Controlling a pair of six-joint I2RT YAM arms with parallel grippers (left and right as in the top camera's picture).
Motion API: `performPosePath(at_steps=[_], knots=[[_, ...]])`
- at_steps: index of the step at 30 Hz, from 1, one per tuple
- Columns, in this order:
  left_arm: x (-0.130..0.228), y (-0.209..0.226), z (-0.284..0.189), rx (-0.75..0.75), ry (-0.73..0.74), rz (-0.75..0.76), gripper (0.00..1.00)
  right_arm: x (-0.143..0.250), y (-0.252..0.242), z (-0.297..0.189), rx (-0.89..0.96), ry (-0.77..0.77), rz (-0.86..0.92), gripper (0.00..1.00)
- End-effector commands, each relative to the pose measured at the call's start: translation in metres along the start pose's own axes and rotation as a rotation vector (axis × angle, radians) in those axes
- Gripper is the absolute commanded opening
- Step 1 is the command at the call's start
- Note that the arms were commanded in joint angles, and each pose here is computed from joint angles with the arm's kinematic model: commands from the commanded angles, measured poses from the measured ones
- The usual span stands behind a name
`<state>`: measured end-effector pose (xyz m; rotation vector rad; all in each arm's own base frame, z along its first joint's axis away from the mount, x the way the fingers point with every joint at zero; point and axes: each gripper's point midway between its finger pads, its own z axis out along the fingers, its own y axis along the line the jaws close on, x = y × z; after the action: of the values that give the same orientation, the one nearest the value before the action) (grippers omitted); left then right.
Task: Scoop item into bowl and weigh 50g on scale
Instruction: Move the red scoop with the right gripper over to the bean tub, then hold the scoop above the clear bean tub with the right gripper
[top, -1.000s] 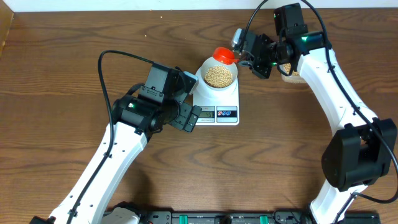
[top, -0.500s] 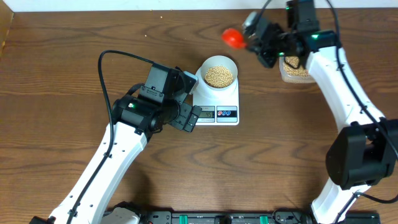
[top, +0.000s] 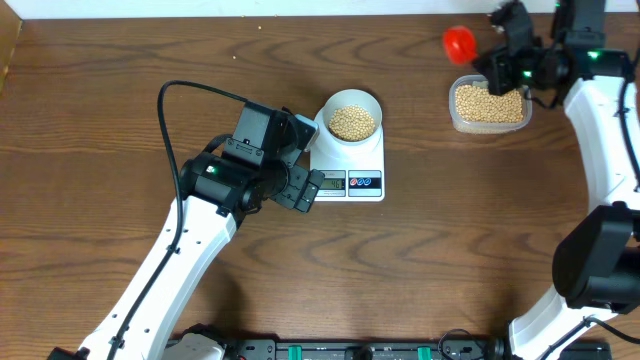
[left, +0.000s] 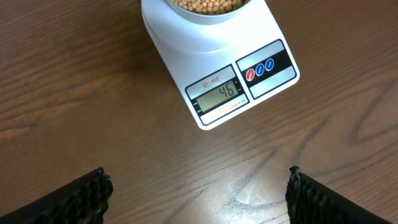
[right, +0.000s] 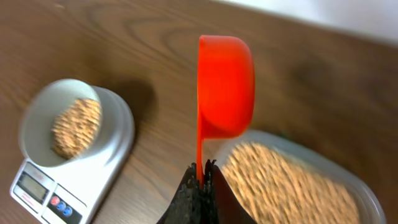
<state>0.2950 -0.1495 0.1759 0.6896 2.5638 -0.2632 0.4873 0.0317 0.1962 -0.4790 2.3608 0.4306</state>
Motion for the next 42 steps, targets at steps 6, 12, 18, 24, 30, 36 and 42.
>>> performPosePath(at_steps=[6,12,18,24,30,36,42], knots=[[0.002,0.003,0.002,-0.010,0.011,-0.002,0.92,0.010,-0.029,-0.032,0.132,0.036,0.092,0.01],[0.002,0.003,0.002,-0.010,0.011,-0.002,0.92,0.024,-0.033,-0.041,0.146,0.079,0.134,0.01],[0.002,0.003,0.002,-0.010,0.011,-0.002,0.92,0.040,-0.032,-0.044,0.141,0.138,0.173,0.01],[0.002,0.003,0.002,-0.010,0.012,-0.002,0.92,0.049,-0.026,-0.044,0.125,0.176,0.189,0.01],[0.002,0.003,0.002,-0.010,0.012,-0.002,0.92,0.056,-0.027,-0.045,0.138,0.205,0.197,0.01],[0.002,0.003,0.002,-0.010,0.011,-0.002,0.92,0.061,-0.029,-0.047,0.157,0.228,0.199,0.01],[0.002,0.003,0.002,-0.010,0.012,-0.002,0.92,0.063,-0.028,-0.046,0.153,0.235,0.201,0.01]])
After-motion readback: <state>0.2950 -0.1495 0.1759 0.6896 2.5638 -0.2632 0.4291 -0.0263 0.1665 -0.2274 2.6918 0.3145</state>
